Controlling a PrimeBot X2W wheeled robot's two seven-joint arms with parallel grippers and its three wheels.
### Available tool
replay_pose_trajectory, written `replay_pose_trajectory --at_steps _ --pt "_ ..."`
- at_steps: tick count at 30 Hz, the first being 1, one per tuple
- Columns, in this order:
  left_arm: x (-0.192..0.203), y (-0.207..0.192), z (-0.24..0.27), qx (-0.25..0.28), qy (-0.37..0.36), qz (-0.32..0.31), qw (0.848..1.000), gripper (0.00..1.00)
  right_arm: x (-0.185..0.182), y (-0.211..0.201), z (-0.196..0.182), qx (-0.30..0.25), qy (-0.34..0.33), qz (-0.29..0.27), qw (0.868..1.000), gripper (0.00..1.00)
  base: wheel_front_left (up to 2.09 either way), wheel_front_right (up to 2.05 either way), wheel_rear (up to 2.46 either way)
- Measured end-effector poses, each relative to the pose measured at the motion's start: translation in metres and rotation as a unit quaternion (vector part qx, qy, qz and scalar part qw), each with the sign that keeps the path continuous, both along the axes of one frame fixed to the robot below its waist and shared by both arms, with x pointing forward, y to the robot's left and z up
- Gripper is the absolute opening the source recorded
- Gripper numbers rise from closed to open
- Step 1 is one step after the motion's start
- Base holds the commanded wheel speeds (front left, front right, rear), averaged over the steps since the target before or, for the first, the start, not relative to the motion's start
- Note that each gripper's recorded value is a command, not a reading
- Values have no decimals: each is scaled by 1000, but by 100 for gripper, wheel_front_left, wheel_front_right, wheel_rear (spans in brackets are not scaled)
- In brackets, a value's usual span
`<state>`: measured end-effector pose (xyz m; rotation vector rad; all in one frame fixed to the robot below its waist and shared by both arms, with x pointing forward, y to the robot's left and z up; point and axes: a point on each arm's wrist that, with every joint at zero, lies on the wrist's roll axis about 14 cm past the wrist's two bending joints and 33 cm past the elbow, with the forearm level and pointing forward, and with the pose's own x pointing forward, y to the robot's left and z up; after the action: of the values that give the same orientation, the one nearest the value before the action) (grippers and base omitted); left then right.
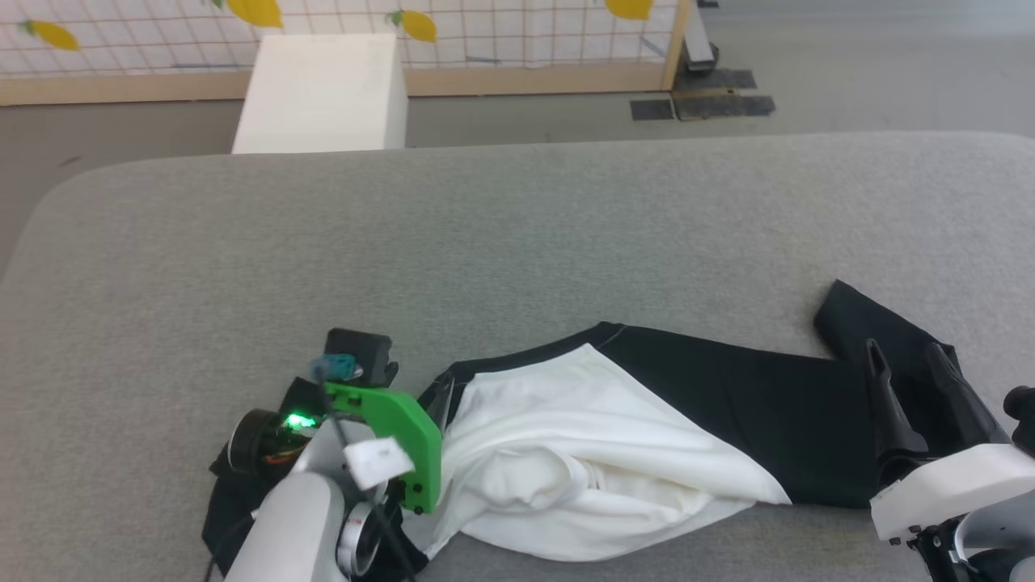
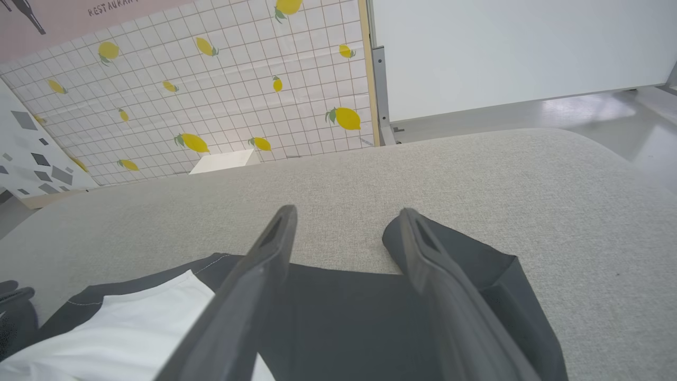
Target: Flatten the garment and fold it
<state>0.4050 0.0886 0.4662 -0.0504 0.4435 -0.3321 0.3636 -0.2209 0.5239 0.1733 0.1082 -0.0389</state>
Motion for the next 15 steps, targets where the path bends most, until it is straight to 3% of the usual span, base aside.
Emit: replay_pose_trajectory --at_steps 2,8,15 --pt "4 1 -21 46 38 -16 998 100 -2 -3 -3 3 4 -6 1000 100 0 0 0" --pt "12 7 -62 118 137 -53 982 100 -7 -18 -11 8 10 -32 999 100 0 0 0" --pt "14 -21 -74 121 203 -126 963 100 -14 -35 -22 12 20 -61 998 100 0 0 0"
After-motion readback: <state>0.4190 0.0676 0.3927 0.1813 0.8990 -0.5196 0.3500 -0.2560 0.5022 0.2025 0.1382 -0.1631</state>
